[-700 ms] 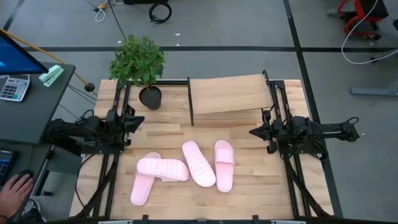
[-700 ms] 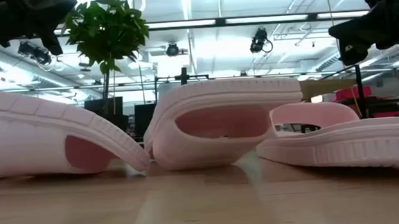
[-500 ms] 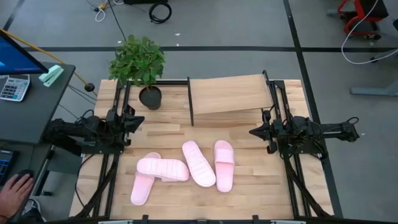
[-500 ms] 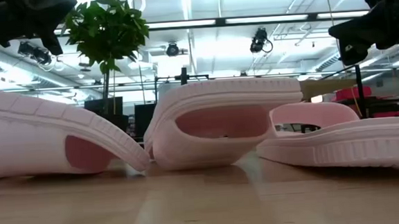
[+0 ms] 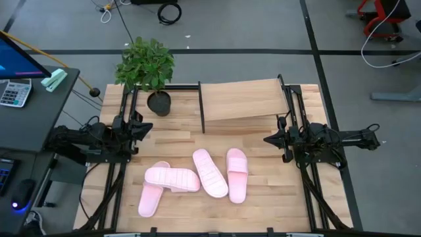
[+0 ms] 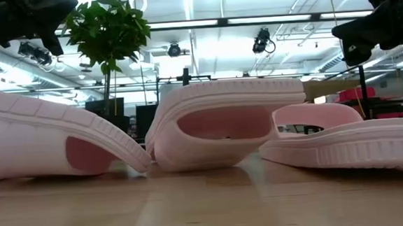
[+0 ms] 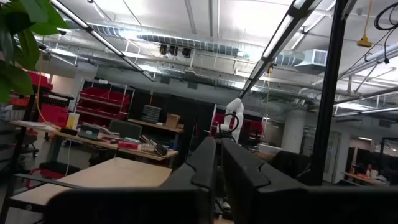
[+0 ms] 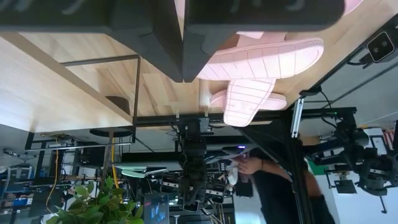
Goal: Pick and place slides into the shelf
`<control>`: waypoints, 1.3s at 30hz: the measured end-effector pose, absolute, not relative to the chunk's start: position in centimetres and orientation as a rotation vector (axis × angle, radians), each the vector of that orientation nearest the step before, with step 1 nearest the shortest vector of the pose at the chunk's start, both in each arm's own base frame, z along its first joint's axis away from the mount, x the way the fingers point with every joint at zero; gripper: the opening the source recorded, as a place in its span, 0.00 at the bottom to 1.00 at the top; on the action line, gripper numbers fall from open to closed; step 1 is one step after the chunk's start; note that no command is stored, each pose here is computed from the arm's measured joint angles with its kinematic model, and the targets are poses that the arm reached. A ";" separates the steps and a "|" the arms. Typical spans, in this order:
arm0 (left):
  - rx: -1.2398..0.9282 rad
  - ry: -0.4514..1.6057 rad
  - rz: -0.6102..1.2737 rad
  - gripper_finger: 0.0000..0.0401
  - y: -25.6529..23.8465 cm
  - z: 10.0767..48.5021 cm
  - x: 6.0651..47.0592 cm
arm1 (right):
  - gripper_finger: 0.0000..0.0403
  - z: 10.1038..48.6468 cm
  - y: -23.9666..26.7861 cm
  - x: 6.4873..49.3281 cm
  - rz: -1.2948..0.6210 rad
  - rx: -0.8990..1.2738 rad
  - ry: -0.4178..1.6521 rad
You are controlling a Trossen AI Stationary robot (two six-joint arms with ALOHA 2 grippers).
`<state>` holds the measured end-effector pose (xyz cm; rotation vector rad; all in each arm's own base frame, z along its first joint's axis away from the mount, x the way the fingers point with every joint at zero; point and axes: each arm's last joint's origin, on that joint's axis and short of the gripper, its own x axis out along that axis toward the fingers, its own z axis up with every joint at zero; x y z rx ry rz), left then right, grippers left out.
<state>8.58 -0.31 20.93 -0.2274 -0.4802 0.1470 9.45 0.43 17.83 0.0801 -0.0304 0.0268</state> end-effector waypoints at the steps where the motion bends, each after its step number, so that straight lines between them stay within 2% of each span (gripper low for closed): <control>1: -0.227 -0.480 0.146 0.07 -0.3 20.9 8.6 | 0.03 17.8 0.4 9.5 0.027 0.080 -0.030; 39: -0.227 -0.480 0.147 0.08 -0.3 20.9 8.6 | 0.03 17.8 0.4 9.5 0.027 0.080 -0.030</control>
